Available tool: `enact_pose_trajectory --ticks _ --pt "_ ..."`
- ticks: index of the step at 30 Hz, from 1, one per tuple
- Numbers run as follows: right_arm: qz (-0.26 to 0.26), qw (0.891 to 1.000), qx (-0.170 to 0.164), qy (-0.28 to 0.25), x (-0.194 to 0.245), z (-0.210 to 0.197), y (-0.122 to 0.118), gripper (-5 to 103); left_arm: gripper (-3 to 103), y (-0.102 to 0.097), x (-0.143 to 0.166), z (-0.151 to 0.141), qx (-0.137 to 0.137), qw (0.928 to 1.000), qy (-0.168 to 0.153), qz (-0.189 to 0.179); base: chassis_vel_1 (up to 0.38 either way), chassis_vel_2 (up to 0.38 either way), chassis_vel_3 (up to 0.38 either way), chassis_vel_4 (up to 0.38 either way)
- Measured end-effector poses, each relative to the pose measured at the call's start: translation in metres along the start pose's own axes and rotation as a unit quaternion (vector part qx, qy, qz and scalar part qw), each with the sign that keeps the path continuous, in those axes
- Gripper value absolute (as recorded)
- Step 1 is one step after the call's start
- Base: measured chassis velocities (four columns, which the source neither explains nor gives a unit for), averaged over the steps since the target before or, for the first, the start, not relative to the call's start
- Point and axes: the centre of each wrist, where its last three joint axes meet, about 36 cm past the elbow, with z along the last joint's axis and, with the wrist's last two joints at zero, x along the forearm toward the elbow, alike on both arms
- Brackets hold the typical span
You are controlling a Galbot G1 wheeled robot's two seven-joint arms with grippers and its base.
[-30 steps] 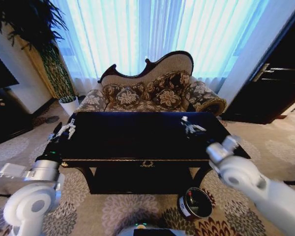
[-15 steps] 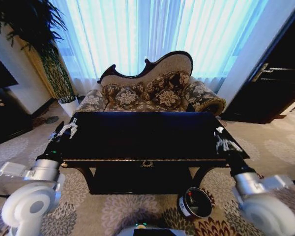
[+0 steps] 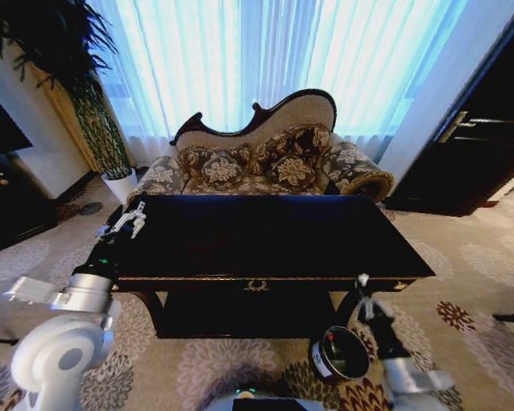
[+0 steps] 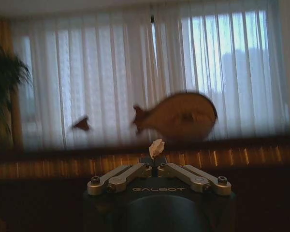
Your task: Move to the front of the table and place the trash on the table into the trash bin.
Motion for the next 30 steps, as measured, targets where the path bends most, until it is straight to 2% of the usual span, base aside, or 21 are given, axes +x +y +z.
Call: enact_pose_trajectory --ticks 2,4,6,9,19,24,25,26,29,30 --pt "0.006 1.000 -0.001 0.010 0.002 0.011 0.001 1 100 0.000 0.000 0.000 -0.004 1.0000 0.002 -0.009 0.000 0.000 0.000 0.000" --pt "0.022 0.999 -0.001 0.026 0.002 0.032 0.002 1 100 0.002 0.001 -0.001 -0.012 0.9993 0.010 -0.034 0.000 0.000 0.000 0.000" --pt "0.035 0.999 0.003 0.040 -0.004 0.054 0.002 1 100 0.004 0.002 -0.006 -0.032 0.9970 0.017 -0.068 0.000 0.000 0.000 0.000" --pt "0.038 0.998 0.005 0.049 -0.007 0.065 0.002 1 100 0.007 0.002 -0.012 -0.040 0.9960 0.015 -0.078 0.000 0.000 0.000 0.000" --pt "0.045 0.991 0.021 0.122 -0.011 0.125 0.003 1 100 0.013 0.003 -0.029 -0.032 0.9962 0.001 -0.081 0.000 0.000 0.000 0.000" --pt "0.067 0.980 0.062 0.178 -0.018 0.160 0.003 1 100 0.014 0.003 -0.030 -0.028 0.9964 -0.003 -0.079 0.000 0.000 0.000 0.000" --pt "0.081 0.970 0.075 0.217 -0.014 0.175 0.001 1 100 0.015 0.004 -0.031 -0.028 0.9964 -0.006 -0.080 0.000 0.000 0.000 0.000" --pt "0.081 0.970 0.075 0.217 -0.014 0.175 0.001 1 100 0.015 0.004 -0.031 -0.028 0.9964 -0.006 -0.080 0.000 0.000 0.000 0.000" --pt "0.110 0.951 0.098 0.272 -0.006 0.209 -0.005 1 100 0.017 0.006 -0.033 -0.028 0.9957 -0.010 -0.088 0.000 0.000 0.000 0.000" --pt "0.110 0.951 0.098 0.272 -0.006 0.209 -0.005 1 100 0.017 0.006 -0.033 -0.028 0.9957 -0.010 -0.088 0.000 0.000 0.000 0.000"
